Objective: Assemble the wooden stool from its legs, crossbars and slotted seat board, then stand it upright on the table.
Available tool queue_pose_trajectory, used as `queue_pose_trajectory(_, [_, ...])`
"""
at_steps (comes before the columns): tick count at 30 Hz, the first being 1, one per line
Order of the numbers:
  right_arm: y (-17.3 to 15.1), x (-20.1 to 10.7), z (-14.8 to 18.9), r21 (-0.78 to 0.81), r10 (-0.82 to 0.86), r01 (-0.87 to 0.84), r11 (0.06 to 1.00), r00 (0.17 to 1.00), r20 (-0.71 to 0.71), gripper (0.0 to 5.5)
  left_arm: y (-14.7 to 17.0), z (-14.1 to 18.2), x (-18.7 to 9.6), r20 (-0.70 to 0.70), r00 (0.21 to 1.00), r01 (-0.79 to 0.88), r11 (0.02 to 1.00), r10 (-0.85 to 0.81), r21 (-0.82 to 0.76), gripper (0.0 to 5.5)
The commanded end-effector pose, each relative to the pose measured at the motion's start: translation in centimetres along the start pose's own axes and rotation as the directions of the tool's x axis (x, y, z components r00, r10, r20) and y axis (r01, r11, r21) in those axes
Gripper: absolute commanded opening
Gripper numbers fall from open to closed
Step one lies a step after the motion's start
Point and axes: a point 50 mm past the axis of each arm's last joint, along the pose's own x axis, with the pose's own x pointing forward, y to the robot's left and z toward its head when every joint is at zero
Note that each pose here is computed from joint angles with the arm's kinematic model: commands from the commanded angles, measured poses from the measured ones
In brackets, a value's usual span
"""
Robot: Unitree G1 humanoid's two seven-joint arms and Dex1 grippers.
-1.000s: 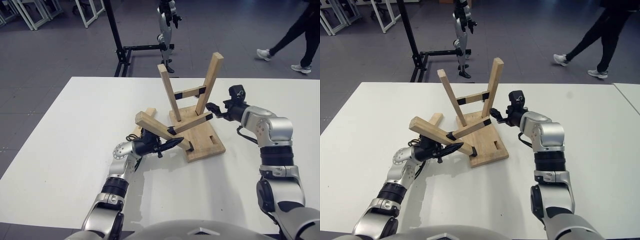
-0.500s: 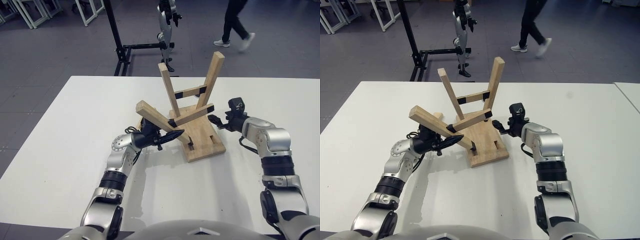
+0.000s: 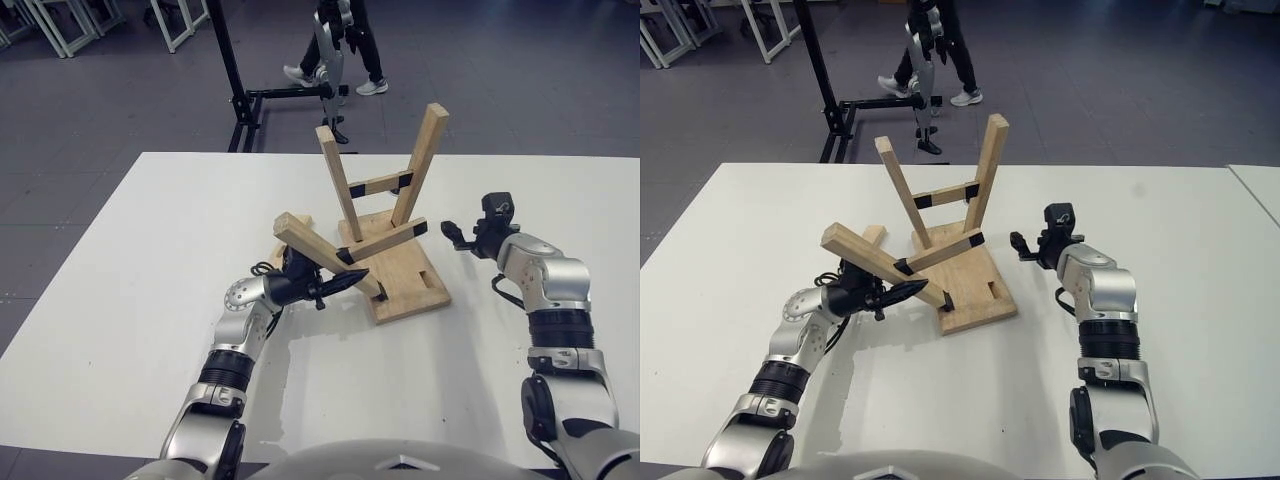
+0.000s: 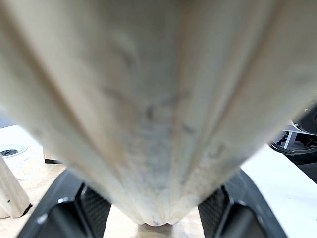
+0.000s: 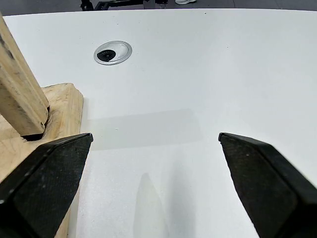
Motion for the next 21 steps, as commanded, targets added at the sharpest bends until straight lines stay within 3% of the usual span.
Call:
queue_pose_trajectory(1, [0.5,0.2,0.7,0.004,0.004,-0.004,1.000,1.000,0.025,4.70,-0.5,-2.0,0.1,-0.134,0.991,0.006,1.000,-0.006,0.002,2.05])
queue_pose_trajectory(7, [1.2,0.1,0.2,0.007,0.023,-0.023,1.000,1.000,0.017,4.70,0.7,-1.4,1.8,-0.276,0.960,-0.053,0.999,0.054,0.009,2.05])
queue_pose_trajectory(11, [1.1,0.1,0.0,0.011,0.019,-0.019,1.000,1.000,0.017,4.70,0.8,0.2,3.3,-0.280,0.958,-0.079,0.996,0.063,-0.049,2.05])
queue_pose_trajectory(16, [1.1,0.1,-0.2,0.010,0.015,-0.015,1.000,1.000,0.017,4.70,1.1,0.2,3.3,-0.389,0.914,-0.164,0.982,0.114,-0.096,2.05])
queue_pose_trajectory(21, [0.2,0.1,0.0,0.018,-0.022,0.021,1.000,0.999,0.030,4.70,0.7,-1.0,2.6,-0.597,0.798,0.006,0.990,0.078,0.138,2.05])
